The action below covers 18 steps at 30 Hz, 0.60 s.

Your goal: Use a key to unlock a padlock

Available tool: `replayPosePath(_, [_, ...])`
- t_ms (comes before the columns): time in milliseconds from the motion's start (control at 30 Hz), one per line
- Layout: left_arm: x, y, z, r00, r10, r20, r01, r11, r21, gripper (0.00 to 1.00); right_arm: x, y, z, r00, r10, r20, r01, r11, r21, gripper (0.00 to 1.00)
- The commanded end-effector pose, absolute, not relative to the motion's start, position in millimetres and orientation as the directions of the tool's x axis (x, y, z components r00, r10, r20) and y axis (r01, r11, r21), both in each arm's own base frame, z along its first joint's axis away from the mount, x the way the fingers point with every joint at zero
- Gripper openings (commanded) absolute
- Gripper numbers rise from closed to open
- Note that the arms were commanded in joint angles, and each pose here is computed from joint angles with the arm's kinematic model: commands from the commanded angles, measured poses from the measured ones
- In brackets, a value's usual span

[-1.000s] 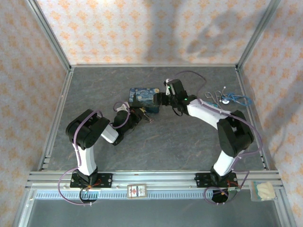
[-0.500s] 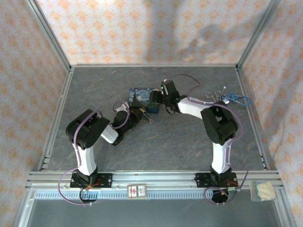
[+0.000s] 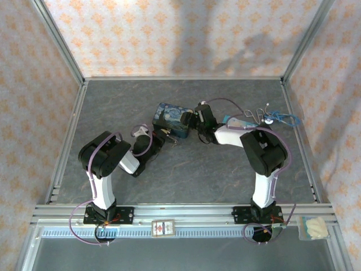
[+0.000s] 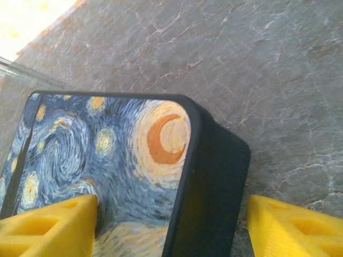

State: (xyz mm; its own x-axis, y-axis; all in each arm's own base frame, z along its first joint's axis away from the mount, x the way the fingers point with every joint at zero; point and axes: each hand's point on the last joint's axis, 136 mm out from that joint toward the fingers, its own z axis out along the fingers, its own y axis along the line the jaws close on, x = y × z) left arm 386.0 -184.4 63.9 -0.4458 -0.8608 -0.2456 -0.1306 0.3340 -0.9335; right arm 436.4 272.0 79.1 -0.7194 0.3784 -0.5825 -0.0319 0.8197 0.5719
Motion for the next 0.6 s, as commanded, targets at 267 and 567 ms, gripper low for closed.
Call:
replayPosePath(267, [386.3, -149.6, 67.1, -0.329, -0.921, -0.211, -0.155, 0.273, -0.949, 0.0, 440.2, 247.2, 65.0, -0.684, 0.414, -0.6, 0.067, 0.856, 0.513, 0.69])
replayPosePath(567, [376.9, -148.3, 86.3, -0.398, -0.873, -0.282, -0.121, 0.354, -0.927, 0.0, 459.4, 268.7, 111.7, -0.656, 0.356, -0.665, -0.062, 0.853, 0.518, 0.79])
